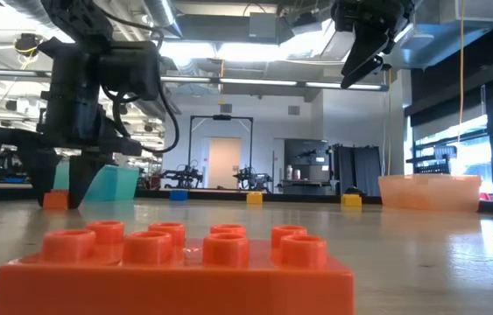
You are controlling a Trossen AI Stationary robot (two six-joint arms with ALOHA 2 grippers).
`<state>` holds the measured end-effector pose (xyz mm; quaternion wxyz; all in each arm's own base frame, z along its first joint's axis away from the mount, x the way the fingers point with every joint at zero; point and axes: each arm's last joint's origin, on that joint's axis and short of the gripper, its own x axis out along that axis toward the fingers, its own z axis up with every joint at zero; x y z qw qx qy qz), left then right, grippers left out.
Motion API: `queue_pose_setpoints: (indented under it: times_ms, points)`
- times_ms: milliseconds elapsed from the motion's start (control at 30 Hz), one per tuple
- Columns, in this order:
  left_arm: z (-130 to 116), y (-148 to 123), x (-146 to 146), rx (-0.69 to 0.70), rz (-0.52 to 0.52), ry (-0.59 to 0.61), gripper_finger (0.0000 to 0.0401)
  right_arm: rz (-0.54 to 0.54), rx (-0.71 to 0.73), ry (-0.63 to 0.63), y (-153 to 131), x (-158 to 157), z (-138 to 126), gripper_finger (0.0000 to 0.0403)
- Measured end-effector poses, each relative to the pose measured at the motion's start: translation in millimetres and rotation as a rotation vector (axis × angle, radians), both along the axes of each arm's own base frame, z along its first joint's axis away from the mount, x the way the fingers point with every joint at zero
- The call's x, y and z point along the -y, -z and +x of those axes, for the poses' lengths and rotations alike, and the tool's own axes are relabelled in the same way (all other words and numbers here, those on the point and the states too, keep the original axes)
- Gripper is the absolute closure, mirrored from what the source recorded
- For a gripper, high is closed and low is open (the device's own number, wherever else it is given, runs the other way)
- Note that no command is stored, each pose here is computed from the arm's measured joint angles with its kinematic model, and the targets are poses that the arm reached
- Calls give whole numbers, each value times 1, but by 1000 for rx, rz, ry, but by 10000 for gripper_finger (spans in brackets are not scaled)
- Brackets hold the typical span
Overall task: Sort & place blocks by color
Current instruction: Put the orange game piece into the transparent bin
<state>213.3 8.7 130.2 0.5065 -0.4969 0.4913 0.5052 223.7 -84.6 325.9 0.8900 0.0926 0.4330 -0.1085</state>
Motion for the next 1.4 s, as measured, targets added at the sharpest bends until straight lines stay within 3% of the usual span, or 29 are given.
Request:
queue_pose_setpoints:
  times_ms: [133,467,700,867,967,1167,1400]
  points:
    - [3,-5,0,-17,-4,65,273,0,0,0,0,0,0,157]
    - [20,-27,6,20,-45,322,273,0,0,0,0,0,0,157]
    - [38,-64,31,88,-116,649,273,0,0,0,0,0,0,157]
    - [42,-104,65,133,-252,957,273,0,0,0,0,0,0,157]
    - [37,-123,87,142,-355,1040,273,0,0,0,0,0,0,157]
    - [14,-136,133,43,-534,1019,273,37,11,3,0,-1,0,157]
    - [-11,-136,180,-31,-561,911,273,119,65,-194,-1,-6,2,157]
